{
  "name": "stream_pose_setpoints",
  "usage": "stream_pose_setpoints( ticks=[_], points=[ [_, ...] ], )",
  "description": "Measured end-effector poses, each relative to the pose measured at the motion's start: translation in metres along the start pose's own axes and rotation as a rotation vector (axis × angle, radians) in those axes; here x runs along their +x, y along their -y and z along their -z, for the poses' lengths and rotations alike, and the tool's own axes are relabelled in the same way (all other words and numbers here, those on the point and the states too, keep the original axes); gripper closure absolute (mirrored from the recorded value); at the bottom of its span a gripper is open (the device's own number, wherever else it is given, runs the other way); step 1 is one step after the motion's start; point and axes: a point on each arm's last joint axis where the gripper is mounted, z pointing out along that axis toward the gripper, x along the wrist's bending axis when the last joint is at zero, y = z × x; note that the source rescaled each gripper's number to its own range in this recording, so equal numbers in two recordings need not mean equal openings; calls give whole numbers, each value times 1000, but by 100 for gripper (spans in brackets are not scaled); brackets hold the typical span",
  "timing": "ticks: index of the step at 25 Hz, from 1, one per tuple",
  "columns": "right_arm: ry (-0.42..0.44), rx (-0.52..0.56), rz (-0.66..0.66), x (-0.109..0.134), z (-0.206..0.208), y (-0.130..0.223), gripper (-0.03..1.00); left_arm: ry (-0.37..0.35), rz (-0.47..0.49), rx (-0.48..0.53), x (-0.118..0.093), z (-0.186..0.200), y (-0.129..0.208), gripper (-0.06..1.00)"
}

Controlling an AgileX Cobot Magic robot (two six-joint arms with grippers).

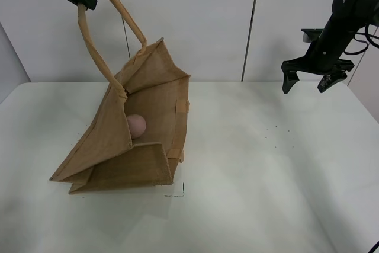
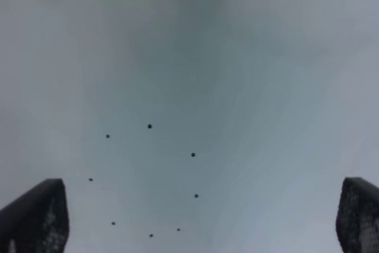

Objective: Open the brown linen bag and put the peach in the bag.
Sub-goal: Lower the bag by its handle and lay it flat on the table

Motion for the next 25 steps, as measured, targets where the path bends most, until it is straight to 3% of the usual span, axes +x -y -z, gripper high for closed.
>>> stream_pose_setpoints(
  ticks=[6,14,21,25],
  points=[
    [-16,29,-5,6,24,33,-3,0,0,0,0,0,0,94],
    [-21,100,28,15,76,158,-3,0,0,0,0,0,0,94],
    [-7,-12,49,22,110,280,-3,0,0,0,0,0,0,94],
    [13,-254,58,24,120,332,-3,0,0,0,0,0,0,94]
  ],
)
